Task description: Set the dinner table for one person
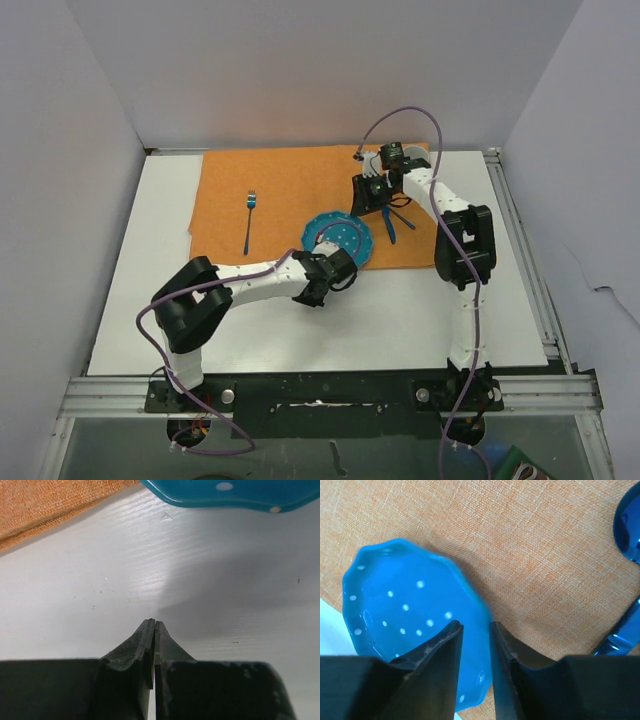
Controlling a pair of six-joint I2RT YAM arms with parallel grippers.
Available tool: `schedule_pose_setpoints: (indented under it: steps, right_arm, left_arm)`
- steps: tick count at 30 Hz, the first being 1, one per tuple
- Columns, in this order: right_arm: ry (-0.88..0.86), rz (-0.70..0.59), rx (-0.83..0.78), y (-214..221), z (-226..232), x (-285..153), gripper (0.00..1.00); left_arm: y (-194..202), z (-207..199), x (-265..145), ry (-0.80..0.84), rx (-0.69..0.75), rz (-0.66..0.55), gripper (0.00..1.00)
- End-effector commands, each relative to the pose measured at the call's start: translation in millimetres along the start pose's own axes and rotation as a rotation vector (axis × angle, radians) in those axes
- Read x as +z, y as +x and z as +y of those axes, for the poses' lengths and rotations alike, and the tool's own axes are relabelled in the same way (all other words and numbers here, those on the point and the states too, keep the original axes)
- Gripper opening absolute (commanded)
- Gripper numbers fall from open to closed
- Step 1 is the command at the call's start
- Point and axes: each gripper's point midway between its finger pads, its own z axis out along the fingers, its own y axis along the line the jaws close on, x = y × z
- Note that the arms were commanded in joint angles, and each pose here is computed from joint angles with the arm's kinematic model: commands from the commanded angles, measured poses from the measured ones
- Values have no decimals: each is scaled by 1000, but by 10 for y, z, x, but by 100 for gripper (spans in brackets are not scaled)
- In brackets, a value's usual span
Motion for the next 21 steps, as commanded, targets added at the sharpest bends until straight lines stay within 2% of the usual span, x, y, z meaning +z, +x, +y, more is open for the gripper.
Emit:
schedule_pose_setpoints:
  steps: [1, 4, 6, 15, 21]
  right_arm:
    - [-36, -99, -53, -231, 203, -208, 38]
    - [-20, -104, -71, -180, 276, -306, 48]
    - [-17, -115, -73, -174, 349, -399, 50]
    - [48, -128, -33, 46, 642, -698, 52]
    - [97, -103, -19, 330, 784, -751, 52]
  left_arm:
    - [-136, -41, -13, 35, -32, -36, 0]
    - [-141, -68, 1, 41, -34, -34, 0]
    - [-148, -97, 3, 54, -38, -34, 0]
    - [-438, -92, -81, 116, -111, -118, 0]
    - [-813, 149, -5, 150, -165, -179, 0]
